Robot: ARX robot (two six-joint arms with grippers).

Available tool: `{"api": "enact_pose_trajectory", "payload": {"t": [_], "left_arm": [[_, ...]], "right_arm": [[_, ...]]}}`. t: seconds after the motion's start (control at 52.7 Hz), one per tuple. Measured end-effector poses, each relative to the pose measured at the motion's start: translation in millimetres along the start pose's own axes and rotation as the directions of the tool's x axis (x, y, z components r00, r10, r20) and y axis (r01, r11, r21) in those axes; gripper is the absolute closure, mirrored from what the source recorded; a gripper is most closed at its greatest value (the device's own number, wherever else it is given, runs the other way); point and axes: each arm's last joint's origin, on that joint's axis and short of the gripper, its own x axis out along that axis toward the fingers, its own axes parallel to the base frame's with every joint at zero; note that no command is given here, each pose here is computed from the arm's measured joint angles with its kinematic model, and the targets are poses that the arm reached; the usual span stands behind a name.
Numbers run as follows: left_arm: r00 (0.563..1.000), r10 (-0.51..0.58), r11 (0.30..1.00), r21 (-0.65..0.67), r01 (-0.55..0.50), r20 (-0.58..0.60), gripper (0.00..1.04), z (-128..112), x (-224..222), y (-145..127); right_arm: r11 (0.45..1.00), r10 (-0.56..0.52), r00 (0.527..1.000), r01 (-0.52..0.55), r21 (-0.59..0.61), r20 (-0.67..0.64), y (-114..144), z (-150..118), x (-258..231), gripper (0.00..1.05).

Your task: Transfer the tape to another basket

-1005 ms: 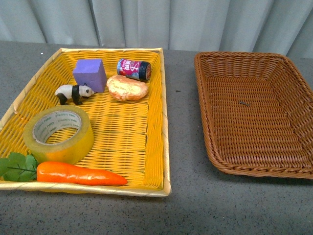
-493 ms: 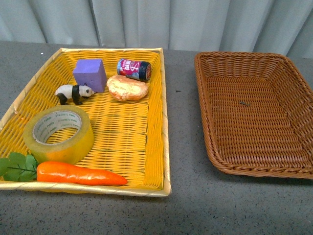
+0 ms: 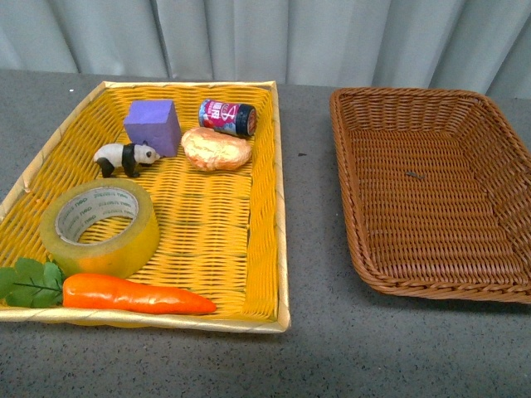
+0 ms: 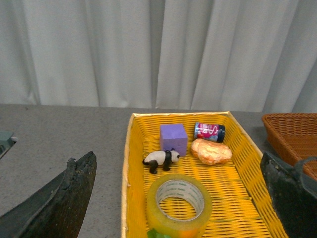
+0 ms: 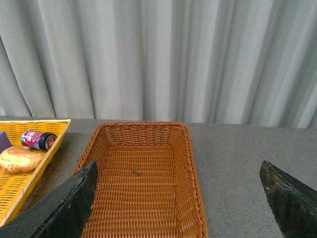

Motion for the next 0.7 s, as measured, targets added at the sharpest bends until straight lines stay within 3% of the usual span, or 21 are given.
{"api": "enact_pose_trajectory", "payload": {"t": [0.095, 0.341, 0.512, 0.702], "left_arm": [[0.972, -0.132, 0.991, -0.059, 0.123, -0.195, 0.07, -6, 6, -1], [0.927, -0.127, 0.985, -0.155, 0.076, -0.354, 0.07, 0, 70, -9], [0.794, -0.069, 0.989, -0.149, -0.027, -0.604, 0.07, -37, 136, -23], [0.708, 0.005, 0.986, -0.115, -0.122, -0.706, 0.07, -65, 177, -26]], "right_arm": [[1.000, 0.001, 1.000, -0.001, 0.000, 0.000, 0, 0, 0, 0.09], [1.000, 0.000, 1.000, 0.000, 0.000, 0.001, 0, 0, 0, 0.09], [1.000, 0.000, 1.000, 0.000, 0.000, 0.001, 0, 0, 0, 0.09], [1.000, 0.000, 1.000, 0.000, 0.000, 0.001, 0, 0, 0, 0.09]]}}
